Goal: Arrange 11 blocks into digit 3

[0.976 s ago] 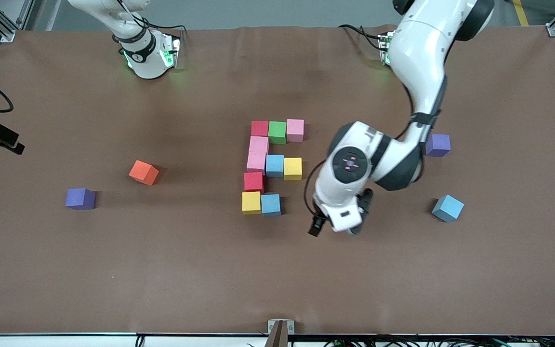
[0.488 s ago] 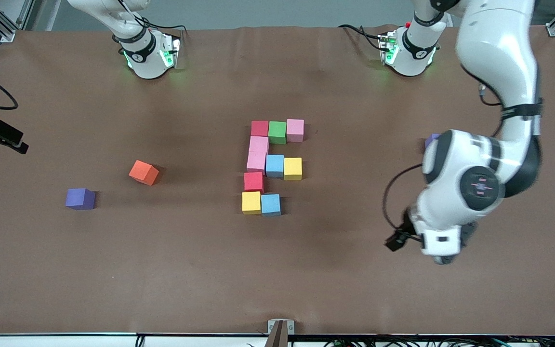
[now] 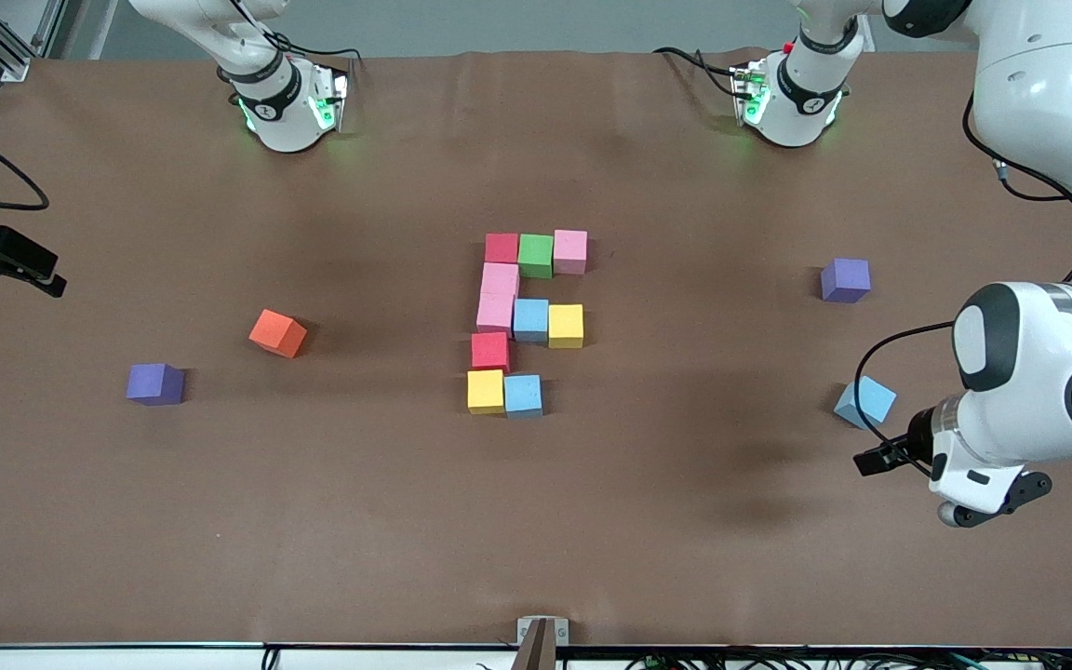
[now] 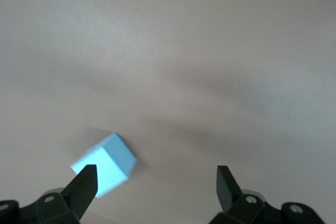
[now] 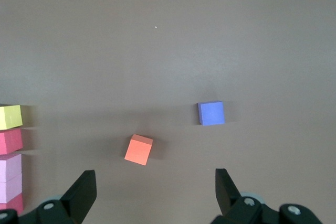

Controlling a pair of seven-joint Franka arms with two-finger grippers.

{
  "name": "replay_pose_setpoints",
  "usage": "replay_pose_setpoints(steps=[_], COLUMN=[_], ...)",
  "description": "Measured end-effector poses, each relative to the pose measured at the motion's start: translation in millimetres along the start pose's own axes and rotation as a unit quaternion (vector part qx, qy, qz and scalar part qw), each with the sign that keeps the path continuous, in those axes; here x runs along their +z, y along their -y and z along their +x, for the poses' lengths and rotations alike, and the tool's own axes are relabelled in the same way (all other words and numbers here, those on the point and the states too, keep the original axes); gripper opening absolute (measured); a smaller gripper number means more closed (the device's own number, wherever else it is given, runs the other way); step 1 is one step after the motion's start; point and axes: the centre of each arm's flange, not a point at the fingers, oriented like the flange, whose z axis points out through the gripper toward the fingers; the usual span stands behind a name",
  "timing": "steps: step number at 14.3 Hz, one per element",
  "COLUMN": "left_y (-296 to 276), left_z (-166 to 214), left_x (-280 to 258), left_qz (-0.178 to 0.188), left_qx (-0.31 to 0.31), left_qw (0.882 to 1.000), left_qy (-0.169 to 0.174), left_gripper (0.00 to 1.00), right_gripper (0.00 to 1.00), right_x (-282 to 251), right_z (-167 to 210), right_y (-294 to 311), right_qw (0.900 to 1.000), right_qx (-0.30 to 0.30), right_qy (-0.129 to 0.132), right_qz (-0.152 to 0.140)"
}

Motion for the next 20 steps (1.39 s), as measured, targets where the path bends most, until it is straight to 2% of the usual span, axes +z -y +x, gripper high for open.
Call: replay_pose_setpoints(steps=[3,8,12,17,20], left_y=[17.0,28.5,33.5,63.0,64.5], left_z=[0.3,-21.2,-46.3,-53.9,-59.1], left_x=[25.4,42.0,49.0,87.3,98.7], left_qz=[0.013,0.006,0.006,0.004,0.021], left_qx=[0.112,0.260,0.321,0.346,0.387], left_qw=[0.994,0.965,0.947,0.938,0.922], left_qy=[0.003,0.012,0.025,0.014,0.014], left_gripper=[1.00,1.00,1.00,1.00,1.00], right_gripper=[1.00,1.00,1.00,1.00,1.00], right_x=[0.7,0.6,0.9,1.8,1.9], right_z=[-1.4,-1.6,-1.8,-2.9,-3.0], right_y=[-12.7,-15.7,-13.3,-13.1,-13.2], right_qw=[1.000,1.000,1.000,1.000,1.000], right_qx=[-0.014,-0.008,0.000,-0.001,0.000], right_qy=[0.004,0.004,0.005,0.010,0.011], right_qz=[0.000,0.000,0.001,0.001,0.001])
